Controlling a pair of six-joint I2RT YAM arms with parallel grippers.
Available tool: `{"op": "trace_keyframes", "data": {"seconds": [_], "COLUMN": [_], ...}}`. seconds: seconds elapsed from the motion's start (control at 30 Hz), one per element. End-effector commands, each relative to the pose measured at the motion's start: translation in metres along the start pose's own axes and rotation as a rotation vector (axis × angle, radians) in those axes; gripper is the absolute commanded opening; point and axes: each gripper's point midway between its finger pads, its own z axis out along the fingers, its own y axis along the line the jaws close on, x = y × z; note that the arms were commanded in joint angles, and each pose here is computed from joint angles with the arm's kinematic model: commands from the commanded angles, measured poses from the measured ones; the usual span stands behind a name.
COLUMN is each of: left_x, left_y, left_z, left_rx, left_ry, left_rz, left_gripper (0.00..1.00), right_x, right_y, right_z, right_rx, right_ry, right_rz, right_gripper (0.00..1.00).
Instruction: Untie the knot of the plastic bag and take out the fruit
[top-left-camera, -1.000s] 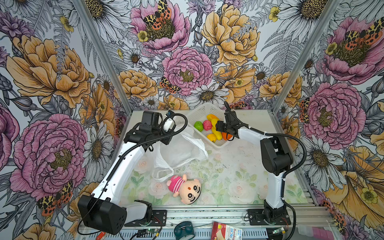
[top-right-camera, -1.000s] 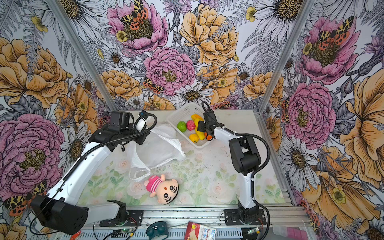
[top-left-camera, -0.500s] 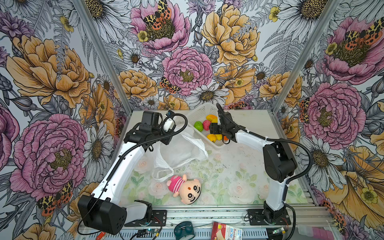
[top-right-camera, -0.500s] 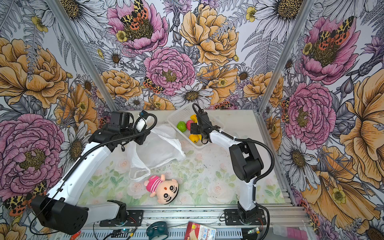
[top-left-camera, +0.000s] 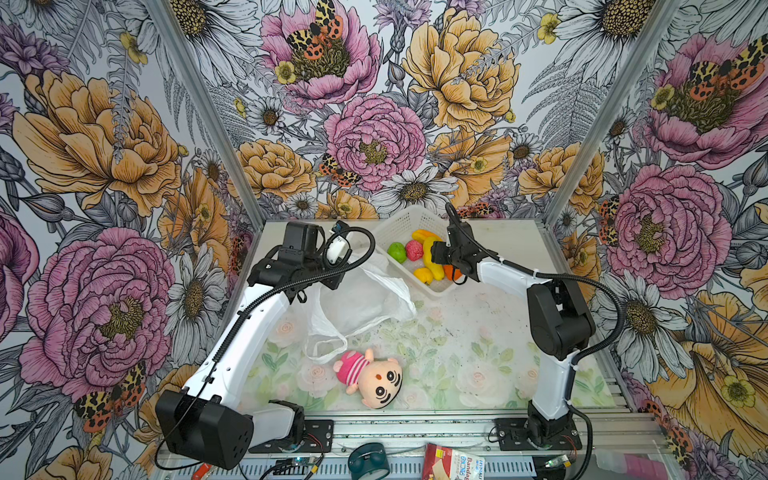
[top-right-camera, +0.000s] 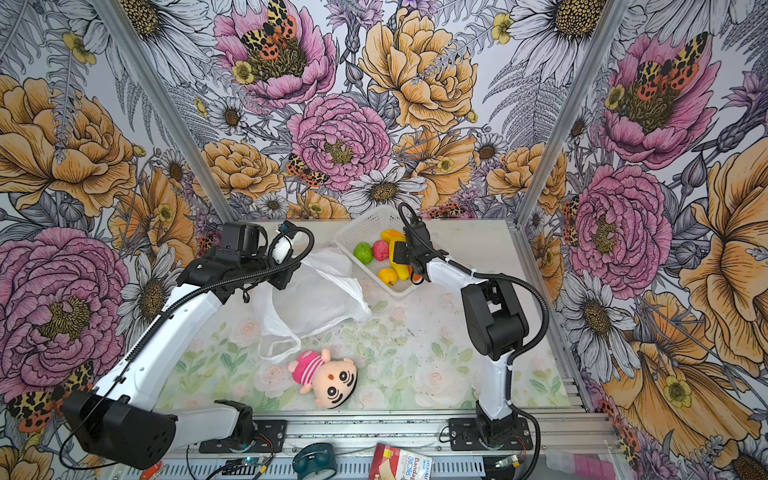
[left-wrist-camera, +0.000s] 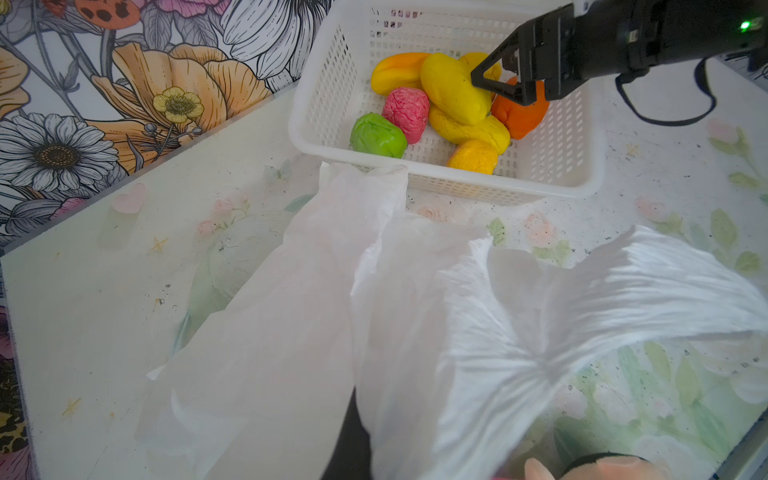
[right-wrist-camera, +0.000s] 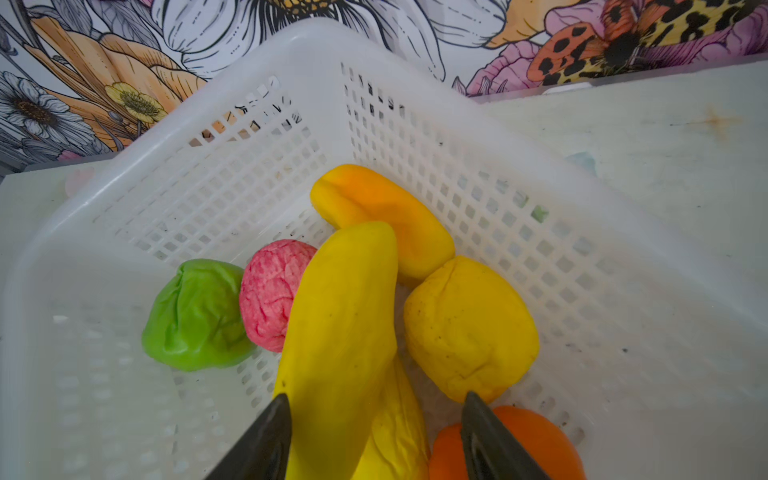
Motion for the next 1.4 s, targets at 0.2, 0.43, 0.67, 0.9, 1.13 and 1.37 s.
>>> {"op": "trace_keyframes", "data": {"seconds": [0.2, 0.43, 0.67, 0.9, 1.13, 1.37], "left_x": [-0.002, -0.004, -0.065, -0.133, -0.116, -0.066], "left_y": [0.004, 0.008, 0.058, 0.085, 0.102, 0.119], "left_z": [0.000, -0.003, -0.024, -0.040, 0.019, 0.086], "left_rx": [0.003, -0.005, -0.115, -0.195, -0.186, -0.152], "left_ry": [-0.008, -0.016, -0.134, -0.255, -0.141, 0.026], "left_rz": [-0.020, -0.017, -0.070, -0.047, -0.004, -0.030], "left_gripper": [0.00, 0.00, 0.00, 0.00, 0.00, 0.00], "right_x": [-0.001, -0.015, -0.030, -0.033, -0.022, -0.015], "right_y": [0.004, 0.006, 0.012, 0.014, 0.017, 0.018], "right_z": [0.006, -0.023, -0.058, -0.071, -0.023, 0.003], "right_rx": [-0.037, -0.030, -0.083, -0.108, -0.099, -0.103], "right_ry": [0.028, -0.038, -0.140, -0.178, -0.071, -0.027], "right_rz": [0.024, 0.016, 0.031, 0.025, -0.019, -0.020], "right_gripper": [0.61, 0.61, 0.63, 0.67, 0.74, 0.73]}}
